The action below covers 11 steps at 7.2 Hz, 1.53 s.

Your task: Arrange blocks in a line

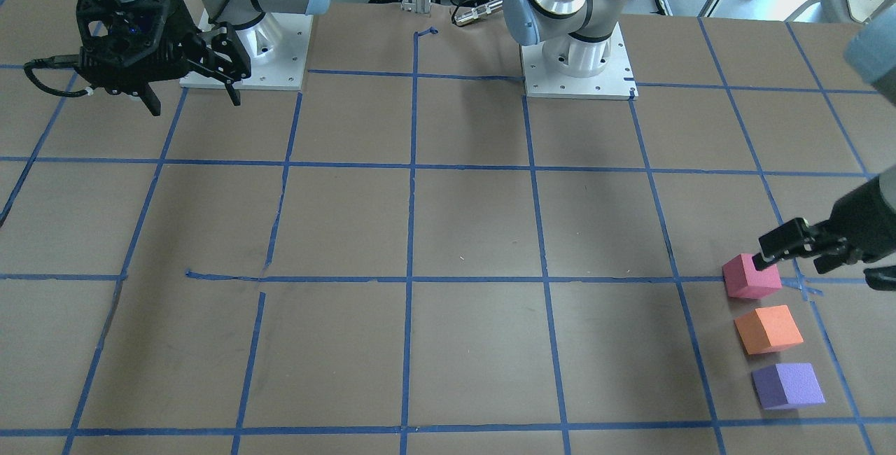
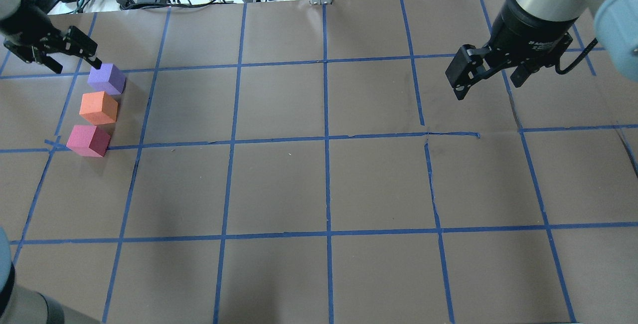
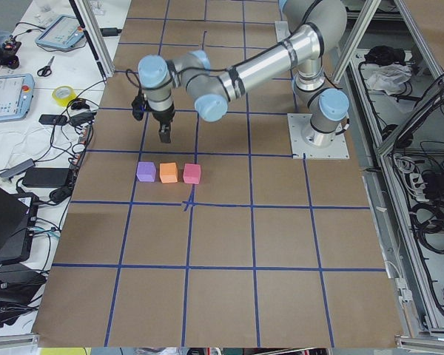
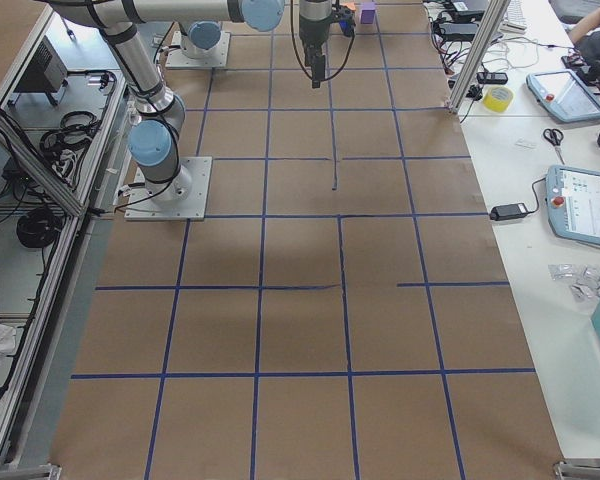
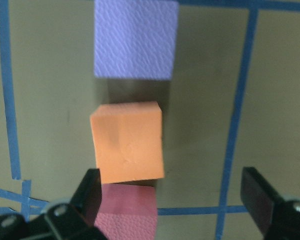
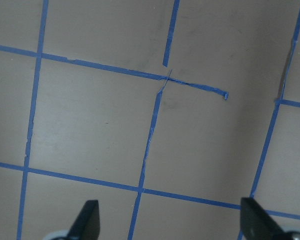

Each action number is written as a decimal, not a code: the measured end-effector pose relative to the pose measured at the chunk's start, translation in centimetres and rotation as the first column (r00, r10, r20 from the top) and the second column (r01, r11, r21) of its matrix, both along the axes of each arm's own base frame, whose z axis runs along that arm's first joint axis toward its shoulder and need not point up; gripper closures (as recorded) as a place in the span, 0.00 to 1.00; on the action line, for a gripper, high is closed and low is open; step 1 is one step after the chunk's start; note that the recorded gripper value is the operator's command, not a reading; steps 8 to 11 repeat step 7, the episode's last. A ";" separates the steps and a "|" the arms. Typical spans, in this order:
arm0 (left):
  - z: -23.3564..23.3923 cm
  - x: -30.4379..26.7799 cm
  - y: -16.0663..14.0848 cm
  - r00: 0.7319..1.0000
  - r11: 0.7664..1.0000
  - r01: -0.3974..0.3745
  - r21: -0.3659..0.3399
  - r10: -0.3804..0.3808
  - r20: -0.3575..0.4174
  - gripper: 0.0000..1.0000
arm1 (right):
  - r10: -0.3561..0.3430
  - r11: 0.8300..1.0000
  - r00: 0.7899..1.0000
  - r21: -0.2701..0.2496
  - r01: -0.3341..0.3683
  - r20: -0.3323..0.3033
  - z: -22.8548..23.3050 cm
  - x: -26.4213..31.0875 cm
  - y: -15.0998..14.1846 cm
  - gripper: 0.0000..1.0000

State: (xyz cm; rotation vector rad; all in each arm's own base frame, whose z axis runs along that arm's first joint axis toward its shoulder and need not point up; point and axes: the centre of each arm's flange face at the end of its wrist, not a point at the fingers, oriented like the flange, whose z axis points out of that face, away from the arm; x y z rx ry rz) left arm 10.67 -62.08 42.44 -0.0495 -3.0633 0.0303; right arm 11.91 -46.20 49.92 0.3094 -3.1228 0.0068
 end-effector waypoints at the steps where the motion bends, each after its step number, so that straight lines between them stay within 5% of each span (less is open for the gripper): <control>1: 4.8 -6.8 1.4 0.998 0.998 0.066 -0.023 -0.066 0.015 0.00 | 0.000 1.000 1.000 0.000 0.000 -0.001 0.0 0.0 0.0 0.00; 4: 11.4 -20.7 7.2 0.981 0.977 0.193 -0.090 -0.191 0.034 0.00 | 0.000 1.000 1.000 0.002 0.000 -0.002 -0.1 0.0 -0.1 0.00; 7: 10.7 -22.7 10.4 0.979 0.976 0.203 -0.083 -0.202 0.027 0.00 | -0.001 1.000 1.000 0.006 0.001 -0.003 -0.3 -0.1 -0.1 0.00; 11: 10.7 -22.7 10.4 0.979 0.976 0.203 -0.083 -0.202 0.027 0.00 | -0.001 1.000 1.000 0.006 0.001 -0.003 -0.3 -0.1 -0.1 0.00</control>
